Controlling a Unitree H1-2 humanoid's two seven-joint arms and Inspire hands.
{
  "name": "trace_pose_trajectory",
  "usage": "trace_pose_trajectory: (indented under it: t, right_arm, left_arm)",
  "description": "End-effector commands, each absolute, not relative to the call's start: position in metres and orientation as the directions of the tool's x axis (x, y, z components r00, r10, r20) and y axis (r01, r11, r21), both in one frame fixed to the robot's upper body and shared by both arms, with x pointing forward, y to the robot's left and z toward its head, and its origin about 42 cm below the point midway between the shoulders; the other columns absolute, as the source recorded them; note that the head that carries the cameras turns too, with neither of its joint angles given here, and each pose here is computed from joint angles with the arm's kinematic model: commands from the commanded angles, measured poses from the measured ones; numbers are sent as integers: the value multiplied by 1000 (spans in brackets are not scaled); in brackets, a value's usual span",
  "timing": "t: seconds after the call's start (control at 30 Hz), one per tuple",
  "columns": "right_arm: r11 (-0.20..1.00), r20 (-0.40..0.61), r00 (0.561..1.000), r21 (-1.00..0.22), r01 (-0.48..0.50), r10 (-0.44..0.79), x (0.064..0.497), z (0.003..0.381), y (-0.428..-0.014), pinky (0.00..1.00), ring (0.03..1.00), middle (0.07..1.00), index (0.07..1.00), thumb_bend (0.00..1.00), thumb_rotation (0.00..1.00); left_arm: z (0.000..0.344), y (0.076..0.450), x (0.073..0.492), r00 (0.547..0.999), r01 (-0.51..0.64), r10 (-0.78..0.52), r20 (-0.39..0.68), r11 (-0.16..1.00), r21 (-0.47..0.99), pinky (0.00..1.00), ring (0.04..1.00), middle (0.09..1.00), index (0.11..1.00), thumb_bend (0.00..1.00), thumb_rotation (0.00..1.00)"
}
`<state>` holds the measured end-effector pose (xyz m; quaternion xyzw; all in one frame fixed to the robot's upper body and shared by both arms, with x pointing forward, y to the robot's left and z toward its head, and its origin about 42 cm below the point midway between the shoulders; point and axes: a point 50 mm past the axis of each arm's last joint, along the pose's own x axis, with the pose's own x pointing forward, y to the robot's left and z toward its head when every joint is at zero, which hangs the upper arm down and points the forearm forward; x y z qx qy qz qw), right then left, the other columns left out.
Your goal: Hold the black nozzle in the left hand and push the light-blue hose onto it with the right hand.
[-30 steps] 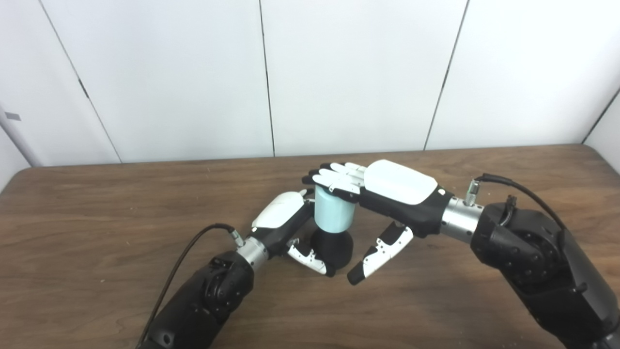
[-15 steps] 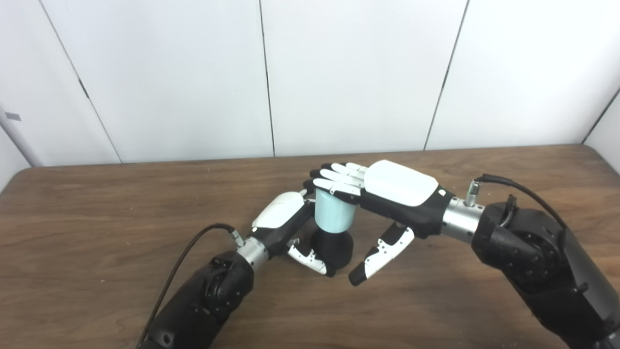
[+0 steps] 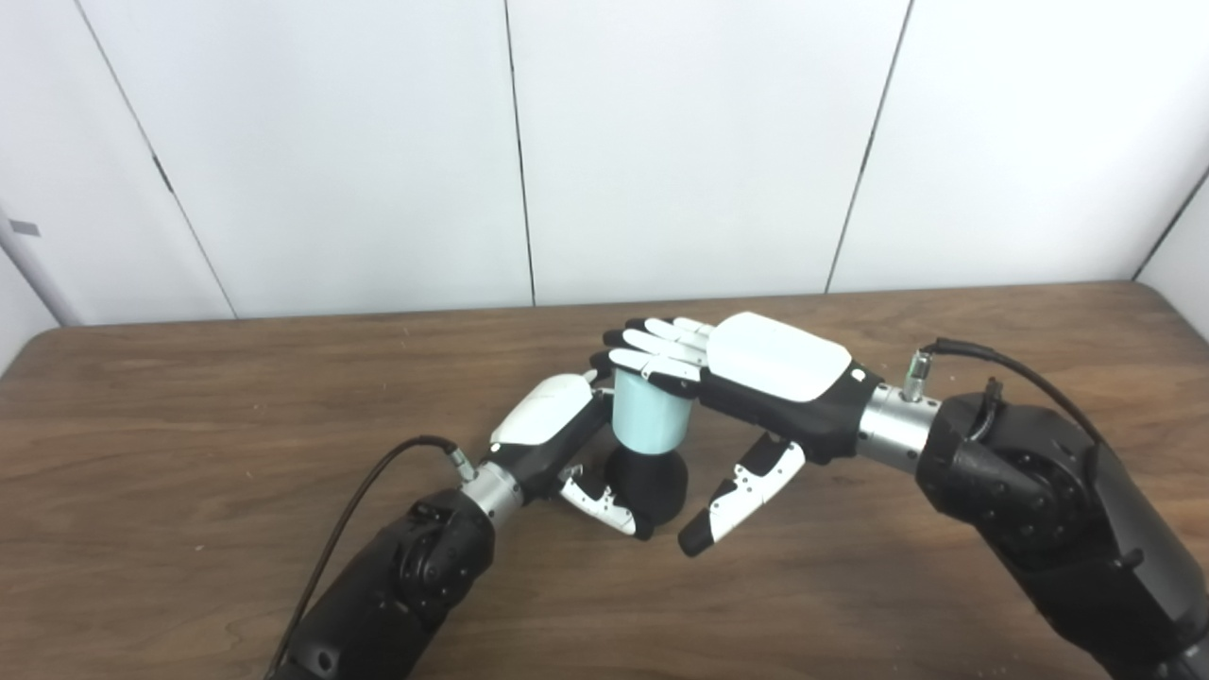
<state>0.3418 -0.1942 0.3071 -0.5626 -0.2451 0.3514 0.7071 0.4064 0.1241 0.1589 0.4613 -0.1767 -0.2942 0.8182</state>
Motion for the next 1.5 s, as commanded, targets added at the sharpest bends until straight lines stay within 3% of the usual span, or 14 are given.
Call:
trace_pose_trajectory:
  t: [0.0, 0.43, 0.77, 1.47]
  right_arm:
    - [33, -188, 592, -939, -341, 783, 336, 288, -195, 1000, 1000, 1000, 968, 790, 795]
    - [-18, -200, 548, -948, -318, 813, 327, 282, -190, 1000, 1000, 1000, 966, 796, 784]
    - [-33, -205, 551, -952, -305, 809, 327, 282, -190, 1000, 1000, 1000, 966, 792, 781]
    - [31, -225, 641, -931, -363, 734, 339, 271, -202, 1000, 997, 1000, 968, 786, 817]
  left_arm:
    - [140, 131, 401, 760, 383, -641, -113, 300, 874, 1000, 588, 452, 497, 526, 0]
    - [140, 131, 402, 759, 377, -641, -115, 289, 880, 1000, 588, 453, 496, 526, 0]
    - [141, 131, 401, 760, 371, -640, -115, 282, 885, 1000, 586, 448, 498, 526, 0]
    - [143, 132, 402, 760, 379, -639, -116, 290, 879, 1000, 586, 448, 498, 526, 0]
